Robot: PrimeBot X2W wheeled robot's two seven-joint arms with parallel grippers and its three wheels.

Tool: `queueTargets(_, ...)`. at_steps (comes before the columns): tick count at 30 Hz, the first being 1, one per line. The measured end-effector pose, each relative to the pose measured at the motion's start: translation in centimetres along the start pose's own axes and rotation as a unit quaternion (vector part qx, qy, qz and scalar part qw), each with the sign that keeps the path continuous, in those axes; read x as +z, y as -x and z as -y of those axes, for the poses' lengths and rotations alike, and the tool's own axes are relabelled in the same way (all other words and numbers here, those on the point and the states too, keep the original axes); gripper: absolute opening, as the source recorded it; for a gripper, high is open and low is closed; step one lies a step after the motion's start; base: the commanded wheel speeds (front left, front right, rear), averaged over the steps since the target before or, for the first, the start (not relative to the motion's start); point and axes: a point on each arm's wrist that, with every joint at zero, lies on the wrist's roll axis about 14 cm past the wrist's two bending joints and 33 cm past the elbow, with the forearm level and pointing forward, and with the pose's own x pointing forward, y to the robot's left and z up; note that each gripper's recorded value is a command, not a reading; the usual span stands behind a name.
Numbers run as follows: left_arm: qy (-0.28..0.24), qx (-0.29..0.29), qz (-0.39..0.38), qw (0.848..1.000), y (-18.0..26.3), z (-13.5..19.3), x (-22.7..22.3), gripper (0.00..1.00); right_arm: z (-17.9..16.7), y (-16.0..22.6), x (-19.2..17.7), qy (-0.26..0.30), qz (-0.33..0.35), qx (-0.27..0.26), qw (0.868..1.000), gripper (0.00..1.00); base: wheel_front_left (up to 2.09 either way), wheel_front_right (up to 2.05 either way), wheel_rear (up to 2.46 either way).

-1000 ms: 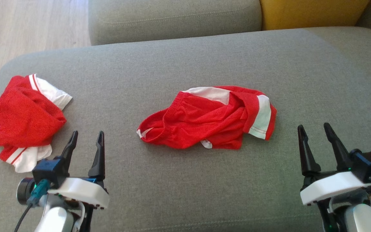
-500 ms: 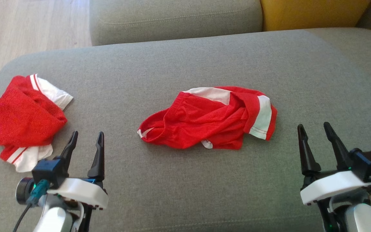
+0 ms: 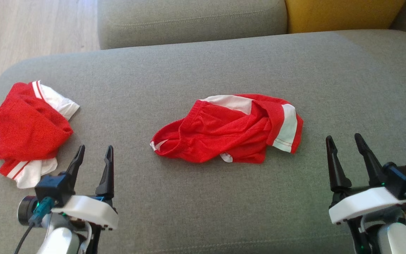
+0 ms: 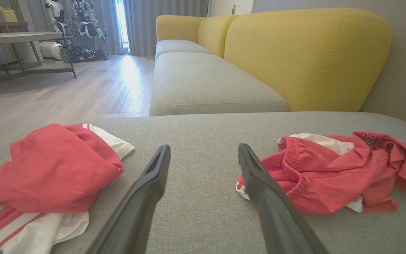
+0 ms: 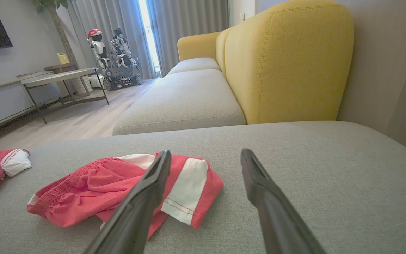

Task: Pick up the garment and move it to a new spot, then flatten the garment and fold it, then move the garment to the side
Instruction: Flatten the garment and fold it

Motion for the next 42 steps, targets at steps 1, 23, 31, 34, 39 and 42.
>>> queueTargets(1, 0.0, 0.0, 0.0, 1.0, 0.0, 0.0, 0.0, 1.0, 0.0, 0.0, 0.0, 0.0, 0.0, 0.0, 1.0, 1.0, 0.0, 0.0, 0.0)
queueTargets(23, 0.038, -0.174, -0.074, 0.981, -9.7, 11.1, -1.4, 1.0, 1.0, -2.6, -1.2, -0.008, -0.012, -0.012, 1.0, 1.0, 0.0, 0.0, 0.0)
queueTargets(31, 0.061, -0.212, -0.19, 0.957, -12.4, 13.9, -6.8, 1.0, 3.4, -2.0, -2.2, -0.011, -0.022, -0.052, 0.998, 1.0, 0.0, 0.0, 0.0)
queueTargets(34, 0.065, -0.215, -0.224, 0.948, -12.9, 14.4, -8.3, 1.0, 4.2, -1.7, -2.5, -0.013, -0.025, -0.065, 0.998, 1.0, 0.0, 0.0, 0.0)
queueTargets(39, 0.082, -0.217, -0.279, 0.932, -12.8, 15.0, -10.3, 0.77, 4.7, -1.3, -2.7, -0.014, -0.027, -0.076, 0.997, 1.0, 0.0, 0.0, 0.0)
queueTargets(42, 0.088, -0.22, -0.275, 0.932, -13.0, 15.3, -9.9, 0.0, 4.8, -1.3, -2.7, -0.015, -0.025, -0.077, 0.997, 1.0, 0.0, 0.0, 0.0)
